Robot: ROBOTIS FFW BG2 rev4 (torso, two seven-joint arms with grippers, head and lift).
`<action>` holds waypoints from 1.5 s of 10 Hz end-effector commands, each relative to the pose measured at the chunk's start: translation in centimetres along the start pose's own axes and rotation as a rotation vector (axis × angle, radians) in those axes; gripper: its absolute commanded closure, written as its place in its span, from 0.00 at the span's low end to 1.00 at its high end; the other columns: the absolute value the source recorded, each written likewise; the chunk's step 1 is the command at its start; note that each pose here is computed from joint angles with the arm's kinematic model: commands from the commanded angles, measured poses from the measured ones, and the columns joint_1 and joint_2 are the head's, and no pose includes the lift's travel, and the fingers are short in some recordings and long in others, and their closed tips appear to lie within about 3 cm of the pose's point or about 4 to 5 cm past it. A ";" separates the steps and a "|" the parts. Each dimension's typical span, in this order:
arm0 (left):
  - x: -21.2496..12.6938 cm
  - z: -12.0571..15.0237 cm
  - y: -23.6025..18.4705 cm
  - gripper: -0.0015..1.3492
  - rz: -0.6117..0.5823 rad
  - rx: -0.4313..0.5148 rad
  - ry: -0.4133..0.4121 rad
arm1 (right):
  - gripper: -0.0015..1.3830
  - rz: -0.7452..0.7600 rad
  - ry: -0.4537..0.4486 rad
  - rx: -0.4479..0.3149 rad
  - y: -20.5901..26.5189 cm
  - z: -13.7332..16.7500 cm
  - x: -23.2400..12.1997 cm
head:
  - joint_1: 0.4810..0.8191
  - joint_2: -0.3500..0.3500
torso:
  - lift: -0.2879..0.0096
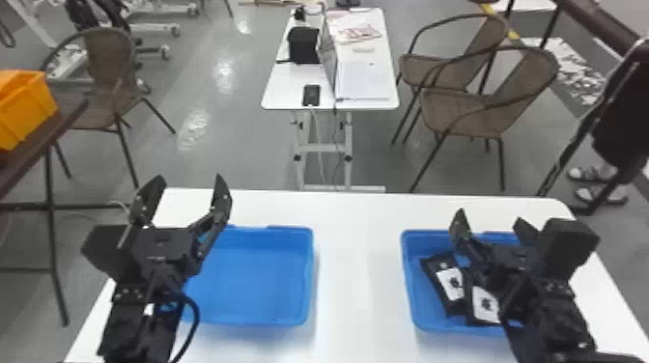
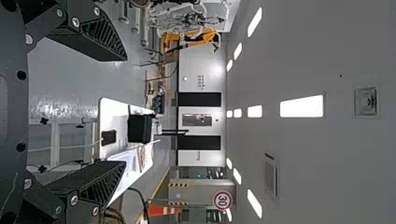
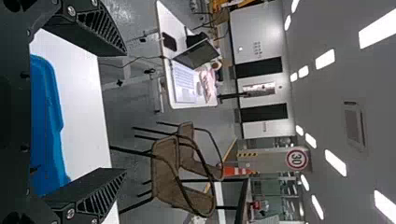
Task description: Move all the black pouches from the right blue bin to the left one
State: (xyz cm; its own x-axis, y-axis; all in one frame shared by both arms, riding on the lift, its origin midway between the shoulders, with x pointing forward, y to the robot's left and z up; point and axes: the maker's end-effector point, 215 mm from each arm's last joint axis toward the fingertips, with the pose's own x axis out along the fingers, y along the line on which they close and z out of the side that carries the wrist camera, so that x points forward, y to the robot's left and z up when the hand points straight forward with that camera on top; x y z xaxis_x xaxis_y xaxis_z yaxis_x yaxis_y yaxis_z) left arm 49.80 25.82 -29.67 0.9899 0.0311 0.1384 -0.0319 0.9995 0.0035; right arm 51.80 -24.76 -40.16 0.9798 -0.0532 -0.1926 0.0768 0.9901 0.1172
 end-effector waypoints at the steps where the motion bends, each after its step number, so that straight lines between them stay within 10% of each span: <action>1: -0.1 -0.1 0.0 0.18 0.000 -0.002 0.004 | 0.09 -0.041 0.090 0.029 -2.6 -2.7 0.9 | 0.63 0.53 | 1.00; 7: -0.1 -0.2 0.2 0.18 0.003 -0.002 0.005 | 0.09 -0.012 0.338 0.142 -7.1 -12.3 4.1 | 0.63 0.43 | 1.00; 13: -0.3 -0.3 0.4 0.18 0.004 0.004 0.006 | 0.11 -0.063 0.451 0.024 -7.5 -16.8 3.8 | 0.63 0.44 | 1.00; 15: -0.3 -0.4 0.5 0.18 0.005 0.005 0.007 | 0.74 -0.070 0.478 0.031 -8.1 -17.7 3.2 | 0.63 0.44 | 1.00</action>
State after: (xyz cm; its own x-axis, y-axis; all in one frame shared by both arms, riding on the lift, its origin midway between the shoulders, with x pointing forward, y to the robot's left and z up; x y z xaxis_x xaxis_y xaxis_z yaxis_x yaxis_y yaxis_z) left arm 49.55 26.29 -30.10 0.9908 0.0358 0.1304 -0.0371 0.9993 0.0071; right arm 51.27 -30.64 -58.78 0.7814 -0.0498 -0.6220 0.1517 0.9821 0.1119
